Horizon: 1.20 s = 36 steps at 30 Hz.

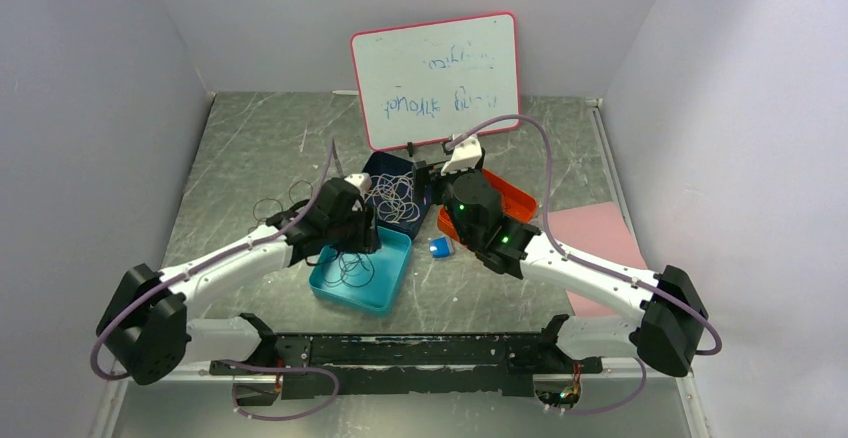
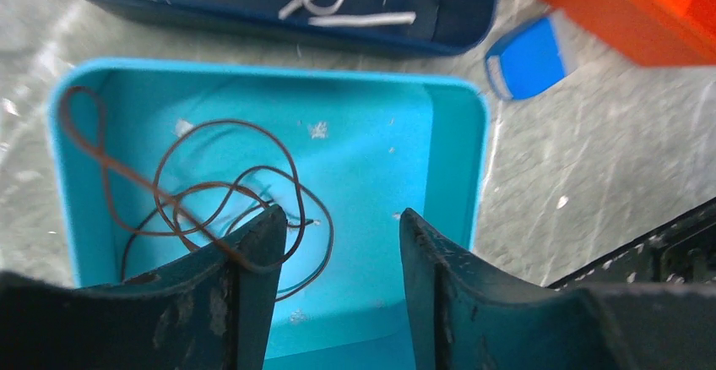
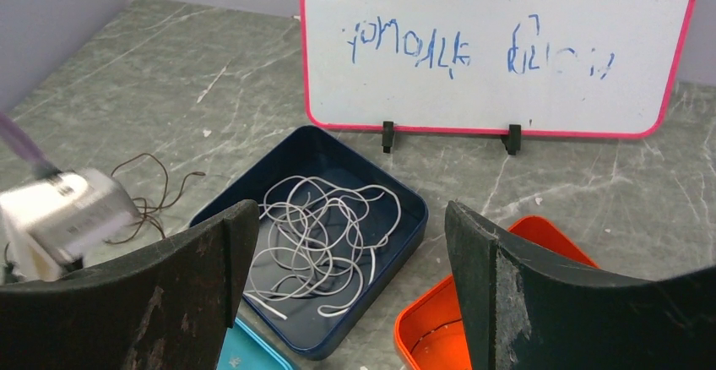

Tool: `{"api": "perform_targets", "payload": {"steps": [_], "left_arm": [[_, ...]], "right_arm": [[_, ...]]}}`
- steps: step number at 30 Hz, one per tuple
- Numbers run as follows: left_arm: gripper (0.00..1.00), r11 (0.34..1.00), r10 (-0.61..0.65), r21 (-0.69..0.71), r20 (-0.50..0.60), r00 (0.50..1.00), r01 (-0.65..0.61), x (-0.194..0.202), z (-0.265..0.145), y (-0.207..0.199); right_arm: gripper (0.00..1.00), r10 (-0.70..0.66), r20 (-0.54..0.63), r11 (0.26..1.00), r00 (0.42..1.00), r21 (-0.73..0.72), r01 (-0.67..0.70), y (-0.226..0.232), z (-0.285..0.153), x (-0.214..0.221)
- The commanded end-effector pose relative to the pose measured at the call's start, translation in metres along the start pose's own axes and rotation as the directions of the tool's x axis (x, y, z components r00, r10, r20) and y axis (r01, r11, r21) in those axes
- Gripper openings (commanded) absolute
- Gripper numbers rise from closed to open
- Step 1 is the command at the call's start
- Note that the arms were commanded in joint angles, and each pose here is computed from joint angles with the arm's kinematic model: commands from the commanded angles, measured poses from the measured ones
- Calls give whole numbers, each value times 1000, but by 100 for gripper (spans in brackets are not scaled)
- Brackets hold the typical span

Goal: Untangle the cables

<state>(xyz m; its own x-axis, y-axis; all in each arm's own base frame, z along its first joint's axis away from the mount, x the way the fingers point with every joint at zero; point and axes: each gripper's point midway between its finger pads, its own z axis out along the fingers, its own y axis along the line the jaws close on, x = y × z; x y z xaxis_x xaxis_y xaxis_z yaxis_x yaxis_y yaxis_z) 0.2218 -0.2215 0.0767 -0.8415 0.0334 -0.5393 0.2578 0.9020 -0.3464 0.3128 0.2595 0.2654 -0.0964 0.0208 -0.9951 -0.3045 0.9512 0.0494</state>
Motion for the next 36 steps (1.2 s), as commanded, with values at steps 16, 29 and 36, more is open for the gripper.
{"api": "perform_targets", "payload": {"steps": [16, 29, 36], "left_arm": [[59, 990, -12, -133, 294, 956, 53, -108, -71, 42], [53, 997, -15, -74, 156, 988, 27, -94, -42, 61], [50, 993, -32, -110, 48, 998, 37, -60, -33, 73]], "right_arm": [[84, 14, 0, 1000, 1000, 26, -14, -9, -1, 2], [85, 2, -21, 1000, 1000, 17, -2, -8, -1, 8], [85, 8, -31, 1000, 999, 10, -8, -6, 0, 12]]}}
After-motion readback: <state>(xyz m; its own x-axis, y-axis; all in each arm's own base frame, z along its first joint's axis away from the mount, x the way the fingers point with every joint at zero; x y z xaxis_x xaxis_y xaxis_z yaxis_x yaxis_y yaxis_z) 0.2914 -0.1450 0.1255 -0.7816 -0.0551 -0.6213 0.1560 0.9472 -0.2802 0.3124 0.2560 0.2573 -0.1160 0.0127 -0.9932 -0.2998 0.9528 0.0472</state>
